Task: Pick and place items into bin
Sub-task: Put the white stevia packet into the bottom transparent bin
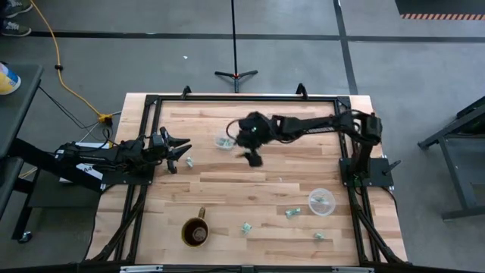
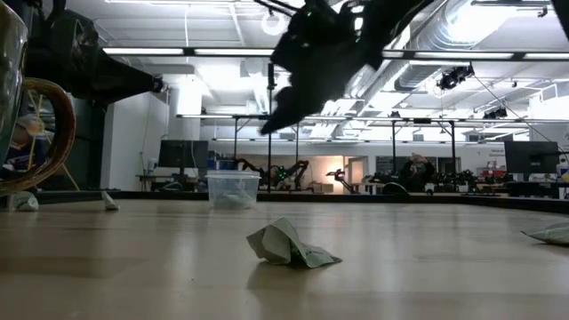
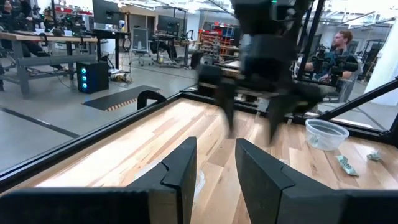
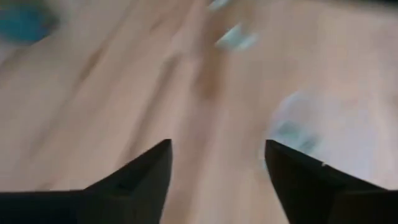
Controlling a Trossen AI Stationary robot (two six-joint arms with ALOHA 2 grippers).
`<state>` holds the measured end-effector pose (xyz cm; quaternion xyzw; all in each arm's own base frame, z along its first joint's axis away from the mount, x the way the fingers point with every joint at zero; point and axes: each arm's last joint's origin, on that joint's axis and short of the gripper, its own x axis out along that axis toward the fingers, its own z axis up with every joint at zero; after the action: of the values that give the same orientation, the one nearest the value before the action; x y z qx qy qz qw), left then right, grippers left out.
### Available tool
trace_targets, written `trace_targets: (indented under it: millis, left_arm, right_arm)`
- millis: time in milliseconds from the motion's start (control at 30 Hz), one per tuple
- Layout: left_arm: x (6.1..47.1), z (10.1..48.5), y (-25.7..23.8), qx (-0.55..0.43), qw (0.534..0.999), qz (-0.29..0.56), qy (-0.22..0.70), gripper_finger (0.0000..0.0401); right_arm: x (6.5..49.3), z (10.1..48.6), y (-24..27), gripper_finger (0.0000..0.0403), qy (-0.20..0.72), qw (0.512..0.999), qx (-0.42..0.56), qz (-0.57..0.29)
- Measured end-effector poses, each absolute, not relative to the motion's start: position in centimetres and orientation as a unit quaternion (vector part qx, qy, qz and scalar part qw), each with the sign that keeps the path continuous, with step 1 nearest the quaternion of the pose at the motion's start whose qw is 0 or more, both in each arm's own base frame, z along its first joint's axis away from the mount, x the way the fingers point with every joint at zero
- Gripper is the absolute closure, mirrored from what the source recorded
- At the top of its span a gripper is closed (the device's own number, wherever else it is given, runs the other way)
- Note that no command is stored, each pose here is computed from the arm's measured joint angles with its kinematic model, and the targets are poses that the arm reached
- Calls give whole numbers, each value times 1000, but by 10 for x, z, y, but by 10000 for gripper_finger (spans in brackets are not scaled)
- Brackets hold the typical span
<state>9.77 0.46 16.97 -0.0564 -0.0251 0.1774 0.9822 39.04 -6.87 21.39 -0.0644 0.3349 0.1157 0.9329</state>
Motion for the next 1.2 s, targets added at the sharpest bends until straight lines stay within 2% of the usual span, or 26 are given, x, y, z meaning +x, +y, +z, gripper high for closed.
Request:
trace_targets:
  millis: [67, 167, 367, 500, 900, 1200]
  left_arm:
    - [98, 170, 5, -56, 982, 178, -25, 254]
    - [98, 170, 5, -56, 982, 178, -25, 254]
    - [98, 170, 5, -56, 982, 178, -25, 254]
    - [98, 170, 5, -56, 982, 178, -25, 254]
    - [98, 170, 5, -56, 982, 178, -25, 254]
    - [98, 170, 5, -56, 982, 178, -26, 254]
  right_arm:
    - [379, 217, -50, 135, 381, 911, -39, 150]
    - [364, 217, -19, 130, 456, 872, 14, 176]
    - [340, 206, 44, 150, 586, 787, 67, 180]
    - [330, 198, 85, 167, 628, 753, 75, 181]
    - [306, 194, 149, 206, 642, 763, 25, 73]
    - [293, 186, 173, 211, 645, 761, -40, 66]
